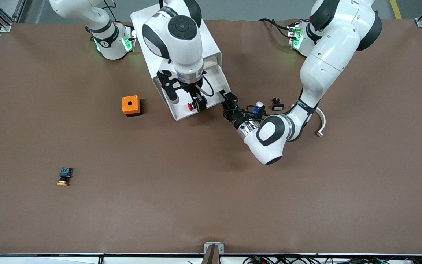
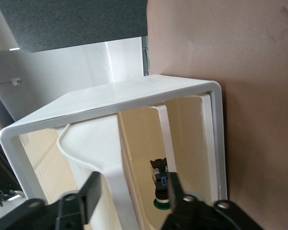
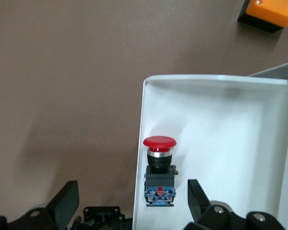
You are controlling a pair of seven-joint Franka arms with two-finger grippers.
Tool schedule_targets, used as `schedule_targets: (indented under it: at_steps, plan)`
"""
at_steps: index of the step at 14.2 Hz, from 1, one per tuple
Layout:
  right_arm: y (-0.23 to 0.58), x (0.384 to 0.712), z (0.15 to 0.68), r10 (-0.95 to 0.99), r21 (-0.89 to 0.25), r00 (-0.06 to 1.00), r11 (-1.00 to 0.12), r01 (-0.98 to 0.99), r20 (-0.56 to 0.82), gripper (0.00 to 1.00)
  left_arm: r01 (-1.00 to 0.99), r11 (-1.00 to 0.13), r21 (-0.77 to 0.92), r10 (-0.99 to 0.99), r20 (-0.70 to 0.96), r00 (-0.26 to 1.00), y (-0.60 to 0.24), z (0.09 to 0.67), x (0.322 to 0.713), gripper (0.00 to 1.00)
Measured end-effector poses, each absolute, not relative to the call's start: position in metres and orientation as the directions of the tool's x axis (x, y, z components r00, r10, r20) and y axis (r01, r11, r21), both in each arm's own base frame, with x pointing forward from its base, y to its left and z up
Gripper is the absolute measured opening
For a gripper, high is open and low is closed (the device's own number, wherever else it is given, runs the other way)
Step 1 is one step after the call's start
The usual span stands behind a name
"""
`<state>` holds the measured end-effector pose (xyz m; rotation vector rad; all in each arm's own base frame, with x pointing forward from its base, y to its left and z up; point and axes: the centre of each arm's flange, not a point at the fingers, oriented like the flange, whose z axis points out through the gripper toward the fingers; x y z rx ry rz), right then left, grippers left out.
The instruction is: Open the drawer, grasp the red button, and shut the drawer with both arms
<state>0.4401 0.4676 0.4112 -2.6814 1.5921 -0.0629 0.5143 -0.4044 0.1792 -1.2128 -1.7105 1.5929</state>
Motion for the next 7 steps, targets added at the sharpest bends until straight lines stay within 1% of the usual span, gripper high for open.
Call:
schedule_targets:
  at_steps: [3,7]
  plan:
    - [0.475,0.425,0.392,-0.862,-0.036,0.505,-0.506,-0.862,0.039,1.0,0.378,-0.226,-0.898,0.812,-0.388,-0.436,-0.397,0.191,0.533,0.99]
    - [0.482,0.406,0.371,-0.849,-0.046,0.526,-0.529,-0.848,0.056,1.0,0.502,-0.38,-0.777,0.722,-0.588,-0.365,-0.376,0.201,0.557,1.0]
